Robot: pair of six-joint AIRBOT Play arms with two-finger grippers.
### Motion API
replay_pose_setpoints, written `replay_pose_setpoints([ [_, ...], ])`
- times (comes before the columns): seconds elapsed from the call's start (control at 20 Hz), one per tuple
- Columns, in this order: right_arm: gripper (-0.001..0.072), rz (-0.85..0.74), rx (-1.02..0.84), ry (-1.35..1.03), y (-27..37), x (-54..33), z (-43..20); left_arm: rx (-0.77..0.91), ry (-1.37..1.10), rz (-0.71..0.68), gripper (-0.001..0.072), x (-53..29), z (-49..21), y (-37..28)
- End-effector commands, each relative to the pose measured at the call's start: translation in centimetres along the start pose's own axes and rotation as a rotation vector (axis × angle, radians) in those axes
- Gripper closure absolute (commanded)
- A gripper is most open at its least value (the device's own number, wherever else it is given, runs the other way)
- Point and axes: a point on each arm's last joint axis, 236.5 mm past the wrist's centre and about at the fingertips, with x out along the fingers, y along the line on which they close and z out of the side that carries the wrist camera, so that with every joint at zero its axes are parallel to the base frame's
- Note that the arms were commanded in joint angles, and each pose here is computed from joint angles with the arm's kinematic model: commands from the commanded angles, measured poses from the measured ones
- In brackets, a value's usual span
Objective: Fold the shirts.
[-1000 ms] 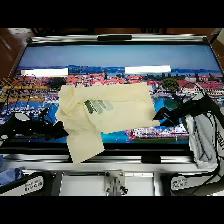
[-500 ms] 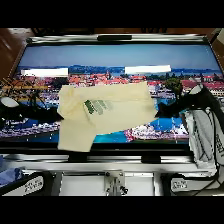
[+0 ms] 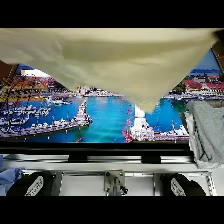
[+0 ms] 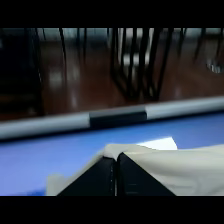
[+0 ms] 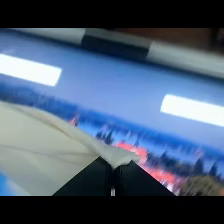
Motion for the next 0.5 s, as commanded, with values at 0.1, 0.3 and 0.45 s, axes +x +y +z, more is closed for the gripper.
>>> replay_pose_setpoints([
  [0.1, 0.065, -0.246, -0.141, -0.372, 2.5, -16.8, 7.7, 0.104, -0.281, 0.03, 0.0681, -13.8, 7.7, -6.8],
  [0.3, 0.065, -0.27, -0.098, -0.24, 1.8, -16.5, 4.5, 0.073, -0.041, 0.117, 0.0681, -13.3, 2.0, -4.5],
  [0.45, 0.065, -0.226, -0.054, -0.015, 0.6, -12.2, 0.2, 0.084, 0.071, 0.149, 0.068, -10.5, -1.4, -2.0],
])
